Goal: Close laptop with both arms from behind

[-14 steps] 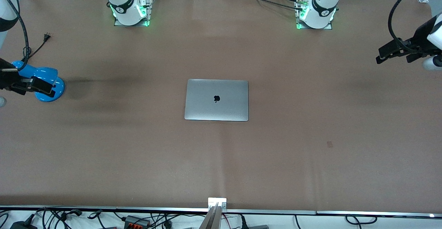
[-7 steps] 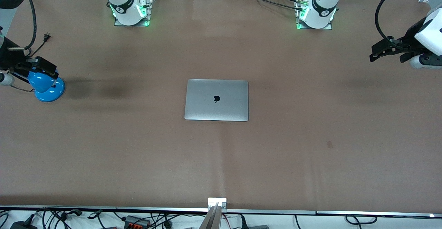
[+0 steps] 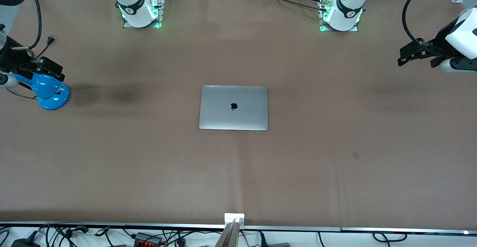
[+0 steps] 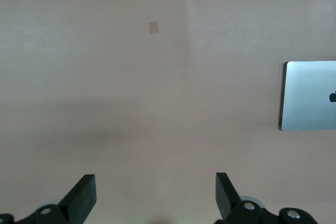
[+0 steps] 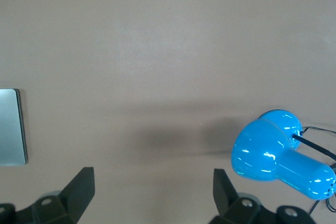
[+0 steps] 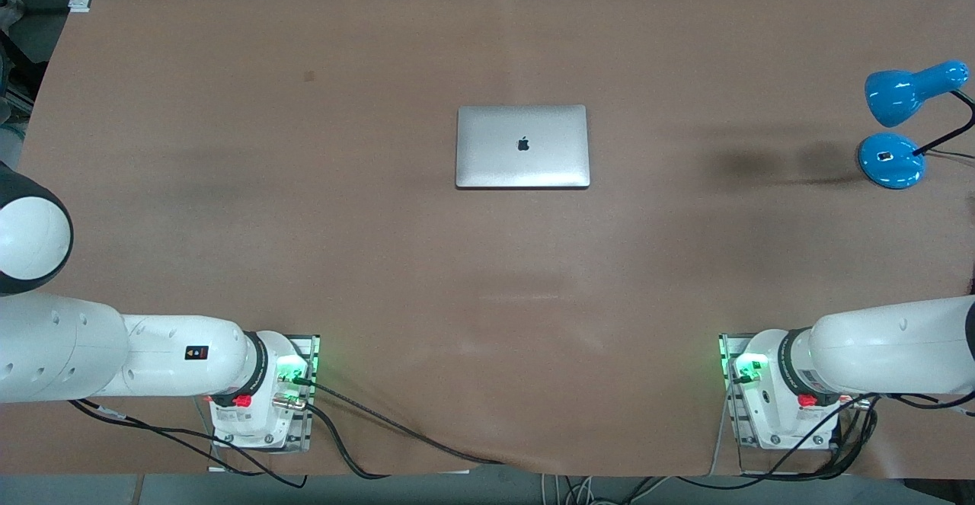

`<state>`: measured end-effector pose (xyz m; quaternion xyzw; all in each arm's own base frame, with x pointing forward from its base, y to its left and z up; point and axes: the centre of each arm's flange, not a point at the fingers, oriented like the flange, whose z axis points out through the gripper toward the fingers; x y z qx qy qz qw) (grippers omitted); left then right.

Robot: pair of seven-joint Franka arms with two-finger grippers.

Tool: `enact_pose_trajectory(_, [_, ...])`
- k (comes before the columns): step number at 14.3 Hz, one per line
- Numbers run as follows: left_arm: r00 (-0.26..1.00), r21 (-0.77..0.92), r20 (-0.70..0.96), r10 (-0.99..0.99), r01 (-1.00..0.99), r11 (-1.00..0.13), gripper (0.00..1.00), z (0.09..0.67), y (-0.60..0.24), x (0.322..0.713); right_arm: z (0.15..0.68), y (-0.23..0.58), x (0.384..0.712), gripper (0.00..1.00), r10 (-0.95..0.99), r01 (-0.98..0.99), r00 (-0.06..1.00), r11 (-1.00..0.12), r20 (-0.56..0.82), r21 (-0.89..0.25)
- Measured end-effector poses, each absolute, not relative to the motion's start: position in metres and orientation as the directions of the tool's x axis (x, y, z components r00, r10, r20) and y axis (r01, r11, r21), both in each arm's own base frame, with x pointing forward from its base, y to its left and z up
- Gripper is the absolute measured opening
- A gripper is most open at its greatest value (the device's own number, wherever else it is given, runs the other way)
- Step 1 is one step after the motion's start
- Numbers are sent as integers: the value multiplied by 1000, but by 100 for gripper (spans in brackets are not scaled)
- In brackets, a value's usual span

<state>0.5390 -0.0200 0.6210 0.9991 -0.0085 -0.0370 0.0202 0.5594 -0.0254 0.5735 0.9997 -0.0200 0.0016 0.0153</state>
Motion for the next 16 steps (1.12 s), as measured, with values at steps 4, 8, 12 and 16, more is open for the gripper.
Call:
enact_pose_trajectory(4, [997,41,-73,-21,-18,-999,100,621,-21,539,574,-24,559,100,-38,-38,999,-999,6,27])
enact_pose_trajectory(8, [997,41,-74,-27,-24,-999,100,621,-25,539,577,-23,558,100,-36,-36,999,-999,11,26])
enact_pose_trajectory(12, [997,41,-74,-39,-36,-999,100,621,-31,539,579,-23,557,100,-36,-37,999,-999,13,26])
enact_pose_trajectory(16, [996,41,-74,-43,-40,-998,100,621,-33,539,579,-25,557,100,-40,-40,999,-999,13,26])
